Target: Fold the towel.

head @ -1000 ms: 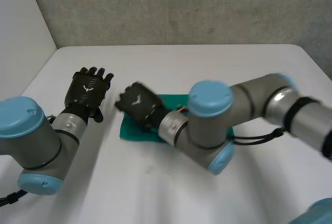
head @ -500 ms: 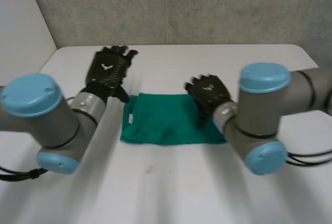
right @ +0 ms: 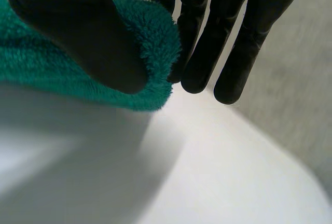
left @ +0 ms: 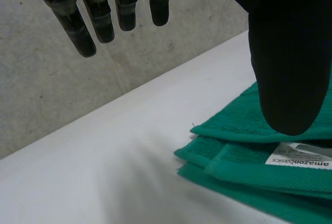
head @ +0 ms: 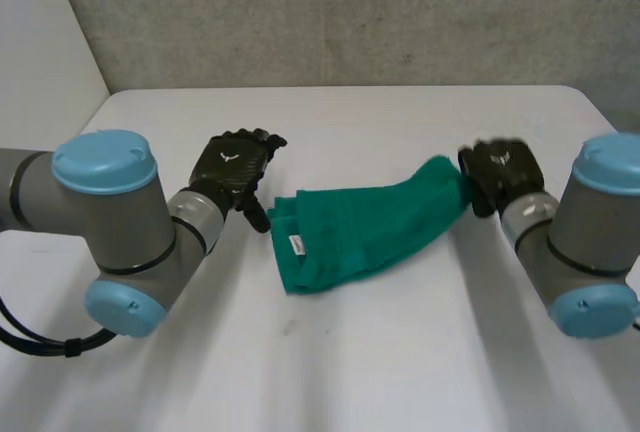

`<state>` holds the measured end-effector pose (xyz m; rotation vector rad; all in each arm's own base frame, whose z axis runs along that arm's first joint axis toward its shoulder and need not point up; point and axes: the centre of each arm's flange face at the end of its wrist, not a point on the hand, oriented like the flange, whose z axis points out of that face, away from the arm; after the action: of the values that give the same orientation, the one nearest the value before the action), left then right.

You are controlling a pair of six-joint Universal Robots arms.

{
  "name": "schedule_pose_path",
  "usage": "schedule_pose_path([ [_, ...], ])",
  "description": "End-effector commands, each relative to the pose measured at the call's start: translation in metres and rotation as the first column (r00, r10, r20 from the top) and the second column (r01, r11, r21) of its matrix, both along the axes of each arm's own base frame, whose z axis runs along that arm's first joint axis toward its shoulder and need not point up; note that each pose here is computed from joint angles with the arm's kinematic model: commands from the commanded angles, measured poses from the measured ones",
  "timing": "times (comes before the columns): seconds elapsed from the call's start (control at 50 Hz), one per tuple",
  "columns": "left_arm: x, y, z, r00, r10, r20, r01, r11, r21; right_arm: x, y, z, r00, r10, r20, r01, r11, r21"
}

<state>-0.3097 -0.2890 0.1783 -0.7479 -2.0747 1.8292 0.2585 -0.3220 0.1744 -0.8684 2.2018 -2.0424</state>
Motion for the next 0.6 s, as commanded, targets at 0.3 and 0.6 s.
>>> schedule_pose_path([
  [0.3, 0.018, 0.008, 0.017, 0.996, 0.088, -0.003, -0.088, 0.996, -0.024, 0.150, 0.107, -0.029, 0.850, 0.523, -0.058, -0.516, 0.850, 0.103],
  [0.6, -0.009, 0.007, 0.047, 0.985, 0.035, -0.167, -0.045, 0.998, -0.054, 0.107, 0.058, 0.018, 0.967, 0.235, 0.100, -0.243, 0.967, 0.081],
])
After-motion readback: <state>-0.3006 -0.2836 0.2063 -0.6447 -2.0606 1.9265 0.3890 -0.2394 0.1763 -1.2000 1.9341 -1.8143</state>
